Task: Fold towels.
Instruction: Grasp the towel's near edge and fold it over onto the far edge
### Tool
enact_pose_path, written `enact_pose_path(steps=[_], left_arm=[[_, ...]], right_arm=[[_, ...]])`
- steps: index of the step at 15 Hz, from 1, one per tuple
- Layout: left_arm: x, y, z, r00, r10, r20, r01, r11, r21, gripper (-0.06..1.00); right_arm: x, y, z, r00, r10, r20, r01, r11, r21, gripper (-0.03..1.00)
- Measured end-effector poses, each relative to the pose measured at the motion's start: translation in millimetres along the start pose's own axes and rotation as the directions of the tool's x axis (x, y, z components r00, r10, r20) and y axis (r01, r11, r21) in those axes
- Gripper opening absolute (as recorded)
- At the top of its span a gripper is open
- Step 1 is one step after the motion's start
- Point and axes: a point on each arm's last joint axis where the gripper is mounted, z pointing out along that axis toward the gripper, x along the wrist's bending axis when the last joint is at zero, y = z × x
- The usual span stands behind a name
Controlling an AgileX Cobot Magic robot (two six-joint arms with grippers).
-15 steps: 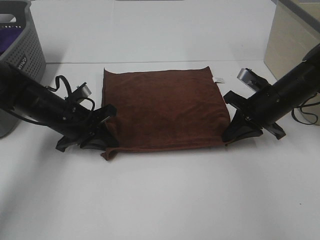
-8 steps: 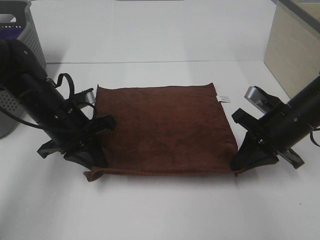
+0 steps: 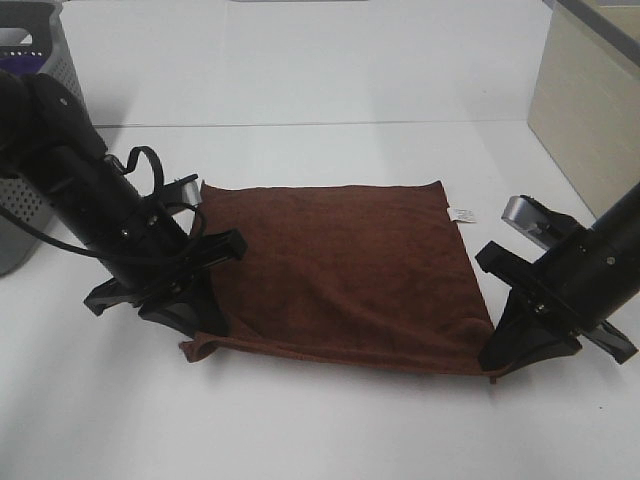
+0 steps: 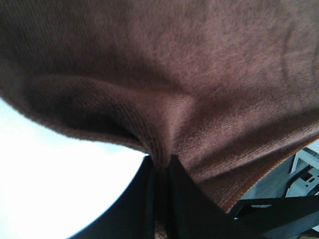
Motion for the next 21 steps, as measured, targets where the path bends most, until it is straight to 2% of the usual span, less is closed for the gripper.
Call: enact_pose_path(steps=[2, 5, 7, 9, 12, 14, 15, 16, 21], left_arm=[[-1.3, -0.7, -0.5, 1.0, 0.019, 0.021, -0.019, 0.999, -0.03, 0.02], [3.3, -22.5, -11.9, 1.0, -0.005, 0.01, 0.007, 0.985, -0.17, 0.02], [5.5, -37.2, -16.0, 0.999, -0.02, 0.027, 0.025, 0.976, -0.218, 0.02], [10.3, -46.7, -10.2, 0.997, -0.044, 0.069, 0.061, 0.965, -0.254, 0.02], [8.5, -46.1, -5.2, 0.989, -0.009, 0.149, 0.056, 0.948, -0.313, 0.02], [14.6, -41.9, -0.3, 0.976, -0.031, 0.216, 0.095, 0.951, -0.294, 0.02], [26.3, -39.3, 5.0, 0.958, -0.073, 0.278, 0.142, 0.961, -0.237, 0.02], [35.1, -37.9, 7.2, 0.944, -0.102, 0.312, 0.171, 0.964, -0.202, 0.02], [50.3, -32.7, -2.5, 0.921, -0.13, 0.367, 0.213, 0.957, -0.196, 0.02]], right_arm=[[0.0, 1.3, -1.9, 1.0, -0.016, 0.015, 0.016, 1.0, 0.002, 0.02], [1.1, 1.2, -1.9, 1.0, 0.0, 0.002, 0.0, 1.0, 0.004, 0.02], [1.8, 0.6, -1.9, 1.0, 0.002, -0.005, -0.002, 1.0, 0.011, 0.02], [1.2, -0.1, -1.9, 1.0, -0.002, 0.001, 0.002, 1.0, 0.018, 0.02], [-1.4, -0.3, -1.9, 0.999, -0.019, 0.03, 0.018, 1.0, 0.021, 0.02], [-2.6, -0.4, -1.9, 0.999, -0.026, 0.042, 0.026, 0.999, 0.022, 0.02], [-2.6, -0.3, -1.9, 0.999, -0.026, 0.043, 0.026, 0.999, 0.021, 0.02], [-2.4, -0.2, -1.9, 0.999, -0.025, 0.04, 0.024, 1.0, 0.02, 0.02], [6.6, 9.5, -10.2, 1.0, -0.03, 0.004, 0.03, 0.999, -0.018, 0.02]])
